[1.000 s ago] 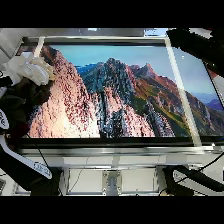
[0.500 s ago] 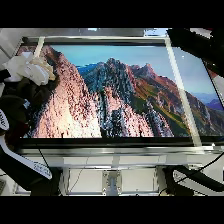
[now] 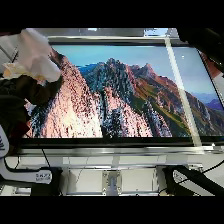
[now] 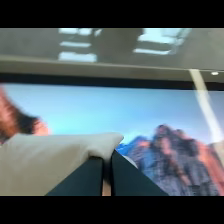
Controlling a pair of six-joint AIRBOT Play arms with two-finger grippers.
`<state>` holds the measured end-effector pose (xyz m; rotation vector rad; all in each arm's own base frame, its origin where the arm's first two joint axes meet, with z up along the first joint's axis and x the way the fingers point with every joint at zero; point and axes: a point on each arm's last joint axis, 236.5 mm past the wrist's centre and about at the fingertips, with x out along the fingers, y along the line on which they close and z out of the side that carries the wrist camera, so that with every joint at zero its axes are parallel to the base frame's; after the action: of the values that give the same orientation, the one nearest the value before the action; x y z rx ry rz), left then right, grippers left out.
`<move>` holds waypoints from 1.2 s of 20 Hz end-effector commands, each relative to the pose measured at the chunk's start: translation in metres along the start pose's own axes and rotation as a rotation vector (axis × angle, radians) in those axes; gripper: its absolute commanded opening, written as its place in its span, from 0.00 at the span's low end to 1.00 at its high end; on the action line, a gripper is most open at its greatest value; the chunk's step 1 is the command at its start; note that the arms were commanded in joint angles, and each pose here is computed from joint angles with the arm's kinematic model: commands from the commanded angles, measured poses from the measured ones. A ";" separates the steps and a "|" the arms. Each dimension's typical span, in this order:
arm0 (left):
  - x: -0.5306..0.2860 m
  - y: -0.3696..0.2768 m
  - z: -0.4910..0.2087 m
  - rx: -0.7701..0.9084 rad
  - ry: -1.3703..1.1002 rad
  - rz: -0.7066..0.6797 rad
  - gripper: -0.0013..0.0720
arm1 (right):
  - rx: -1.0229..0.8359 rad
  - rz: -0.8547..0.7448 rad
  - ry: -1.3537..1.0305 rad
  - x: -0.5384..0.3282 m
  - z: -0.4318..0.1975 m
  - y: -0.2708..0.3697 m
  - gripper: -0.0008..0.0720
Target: Fold the shirts.
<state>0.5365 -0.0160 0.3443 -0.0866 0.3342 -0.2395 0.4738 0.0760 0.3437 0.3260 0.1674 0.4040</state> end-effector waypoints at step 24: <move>0.077 -0.288 -0.336 -0.100 0.962 -0.508 0.98 | 0.055 -0.380 0.967 -0.042 -0.340 -0.157 0.86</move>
<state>0.4408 -0.3145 0.0769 -0.1103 1.1758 -0.7516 0.4078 0.0113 0.0213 -0.0008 1.1239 0.1945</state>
